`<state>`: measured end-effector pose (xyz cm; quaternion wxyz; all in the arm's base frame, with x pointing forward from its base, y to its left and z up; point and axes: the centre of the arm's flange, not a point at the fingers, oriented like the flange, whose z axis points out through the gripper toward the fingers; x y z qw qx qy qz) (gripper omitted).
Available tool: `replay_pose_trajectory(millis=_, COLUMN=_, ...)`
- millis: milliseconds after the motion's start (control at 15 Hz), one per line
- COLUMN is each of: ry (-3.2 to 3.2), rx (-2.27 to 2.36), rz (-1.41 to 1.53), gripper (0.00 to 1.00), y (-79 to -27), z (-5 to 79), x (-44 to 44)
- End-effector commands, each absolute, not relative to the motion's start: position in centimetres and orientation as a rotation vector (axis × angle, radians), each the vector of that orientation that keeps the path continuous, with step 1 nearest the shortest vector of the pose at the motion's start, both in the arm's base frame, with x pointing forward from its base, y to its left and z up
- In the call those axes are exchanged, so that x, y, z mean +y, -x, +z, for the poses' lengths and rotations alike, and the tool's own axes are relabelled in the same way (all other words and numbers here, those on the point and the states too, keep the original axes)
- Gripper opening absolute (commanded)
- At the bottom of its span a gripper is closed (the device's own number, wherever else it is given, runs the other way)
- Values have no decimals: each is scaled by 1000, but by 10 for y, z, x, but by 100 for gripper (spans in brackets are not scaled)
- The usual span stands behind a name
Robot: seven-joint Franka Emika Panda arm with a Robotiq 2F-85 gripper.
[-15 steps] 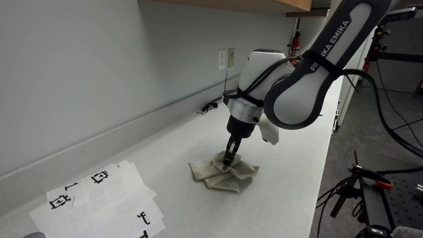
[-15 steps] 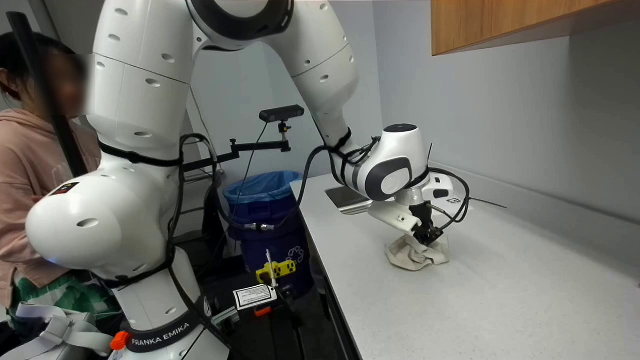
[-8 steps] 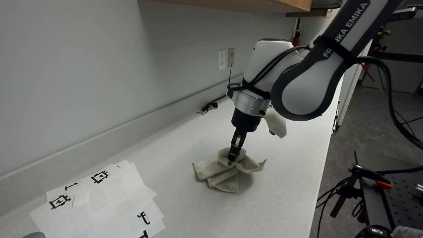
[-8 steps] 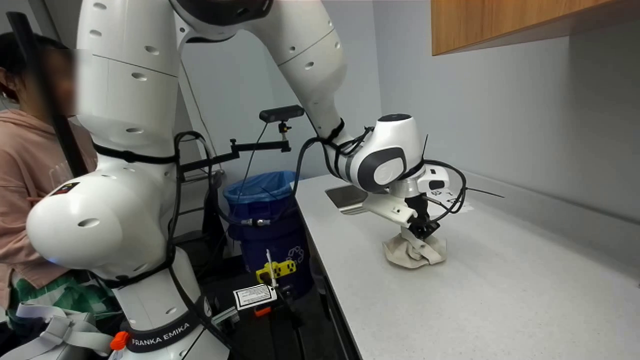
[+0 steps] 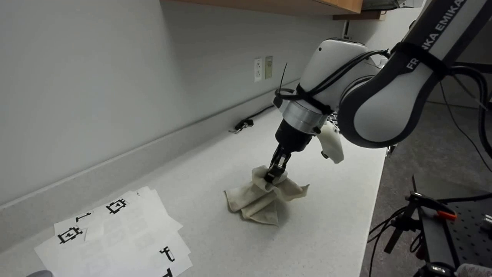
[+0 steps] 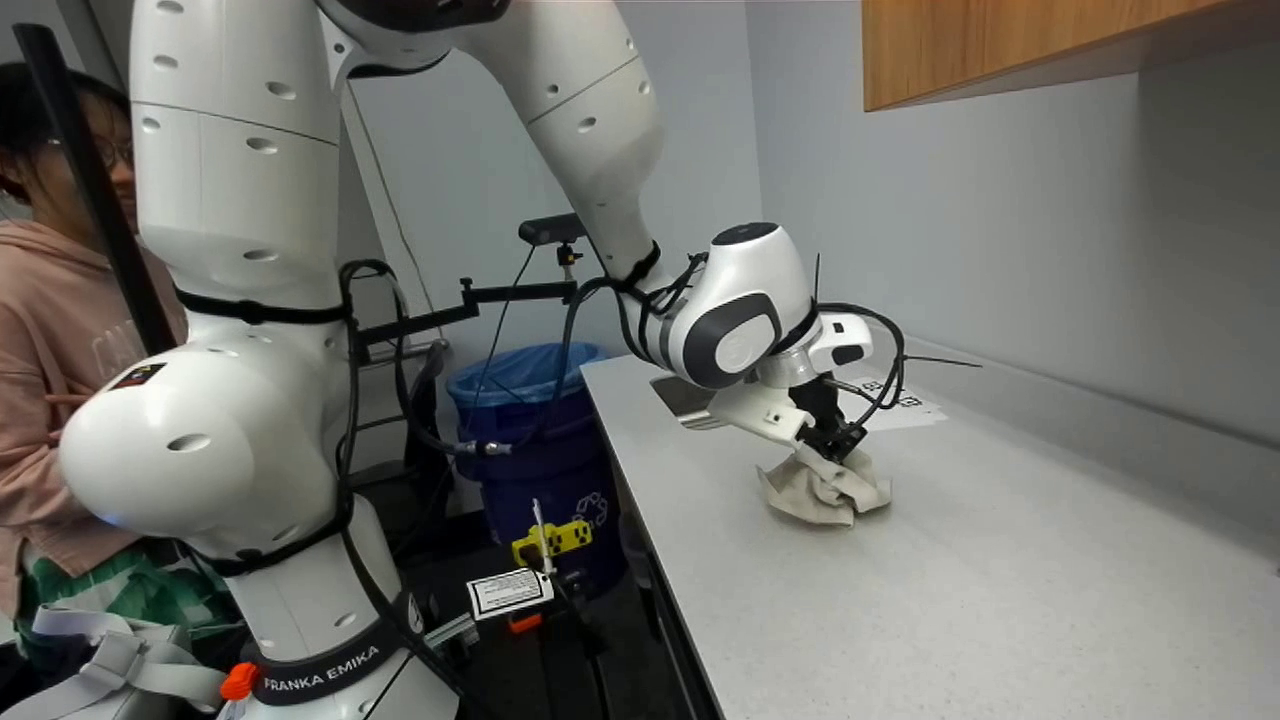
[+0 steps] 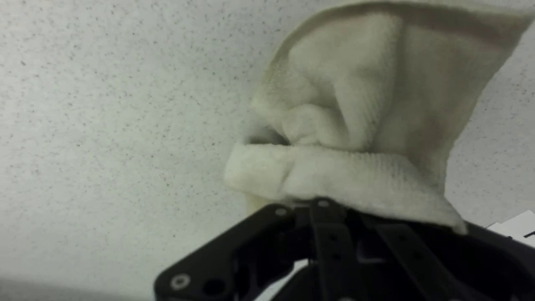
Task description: Use the cloth to wipe the countertop
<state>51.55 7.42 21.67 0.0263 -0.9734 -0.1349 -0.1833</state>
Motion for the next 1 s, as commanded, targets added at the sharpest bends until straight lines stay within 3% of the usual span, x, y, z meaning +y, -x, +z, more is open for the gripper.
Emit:
replay_pose_trajectory(millis=0, ry=3000, rx=-451, rz=-637, gripper=15, y=-497, z=239, x=74)
replay_pose_trajectory(millis=67, ry=2998, rx=-449, rz=-637, gripper=32, y=-497, z=242, x=73)
replay_pose_trajectory(millis=667, ry=3005, rx=-452, rz=-662, gripper=98, y=-493, z=277, x=78)
replay_pose_trajectory(millis=933, ry=3009, rx=-444, rz=-633, gripper=100, y=-487, z=299, x=85)
